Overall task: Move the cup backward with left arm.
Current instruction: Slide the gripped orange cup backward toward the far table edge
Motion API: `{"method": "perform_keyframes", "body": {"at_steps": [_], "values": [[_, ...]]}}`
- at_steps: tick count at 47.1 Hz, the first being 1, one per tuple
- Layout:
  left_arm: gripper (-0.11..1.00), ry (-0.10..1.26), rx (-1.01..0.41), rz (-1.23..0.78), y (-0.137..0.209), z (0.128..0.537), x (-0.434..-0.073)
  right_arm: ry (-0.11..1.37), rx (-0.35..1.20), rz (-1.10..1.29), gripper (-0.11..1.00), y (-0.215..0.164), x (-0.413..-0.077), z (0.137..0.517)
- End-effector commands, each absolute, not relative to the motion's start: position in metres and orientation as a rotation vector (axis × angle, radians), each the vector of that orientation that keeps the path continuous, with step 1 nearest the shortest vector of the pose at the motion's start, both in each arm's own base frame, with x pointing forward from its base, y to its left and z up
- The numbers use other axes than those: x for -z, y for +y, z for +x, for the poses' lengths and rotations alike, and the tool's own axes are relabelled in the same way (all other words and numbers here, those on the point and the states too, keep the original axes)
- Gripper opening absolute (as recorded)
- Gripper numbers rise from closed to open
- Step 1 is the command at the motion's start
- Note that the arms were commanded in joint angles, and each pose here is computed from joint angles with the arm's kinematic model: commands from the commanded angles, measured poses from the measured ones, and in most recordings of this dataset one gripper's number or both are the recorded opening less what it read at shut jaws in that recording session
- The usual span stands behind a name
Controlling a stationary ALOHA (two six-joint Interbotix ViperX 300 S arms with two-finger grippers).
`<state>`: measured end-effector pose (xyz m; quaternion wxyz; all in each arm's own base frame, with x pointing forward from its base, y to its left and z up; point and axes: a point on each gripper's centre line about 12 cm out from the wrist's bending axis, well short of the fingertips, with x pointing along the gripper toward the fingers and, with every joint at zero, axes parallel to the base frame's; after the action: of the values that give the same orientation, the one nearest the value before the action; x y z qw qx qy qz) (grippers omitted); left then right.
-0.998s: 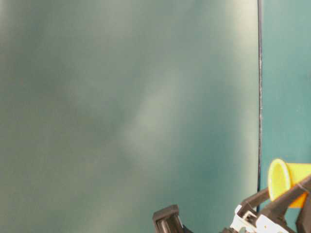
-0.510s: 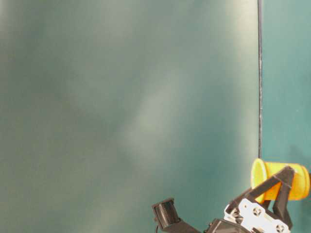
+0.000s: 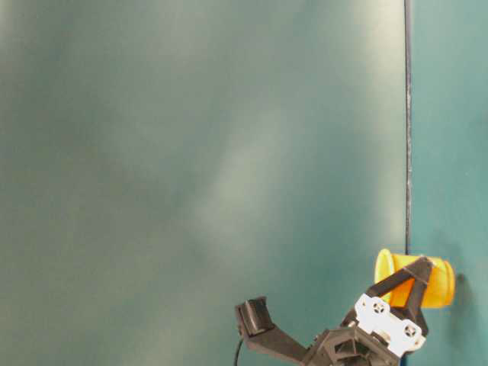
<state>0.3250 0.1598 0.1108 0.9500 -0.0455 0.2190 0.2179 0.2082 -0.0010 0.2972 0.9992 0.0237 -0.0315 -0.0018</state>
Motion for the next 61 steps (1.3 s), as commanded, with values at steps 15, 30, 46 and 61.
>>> {"method": "perform_keyframes", "body": {"at_steps": [15,30,46,61], "values": [[0.69,0.426,-0.534,-0.103,0.198,0.321,-0.119,-0.095,0.005,0.050,0.00,-0.001,-0.310,0.211],[0.68,0.417,-0.570,-0.108,0.216,0.322,-0.119,-0.095,0.005,0.050,0.00,-0.001,-0.310,0.211],[0.68,0.412,-0.594,-0.112,0.228,0.323,-0.117,-0.086,0.005,0.052,0.00,-0.001,-0.309,0.211],[0.68,0.400,-0.600,-0.108,0.230,0.322,-0.119,-0.085,0.005,0.052,0.00,-0.001,-0.309,0.211]]}}
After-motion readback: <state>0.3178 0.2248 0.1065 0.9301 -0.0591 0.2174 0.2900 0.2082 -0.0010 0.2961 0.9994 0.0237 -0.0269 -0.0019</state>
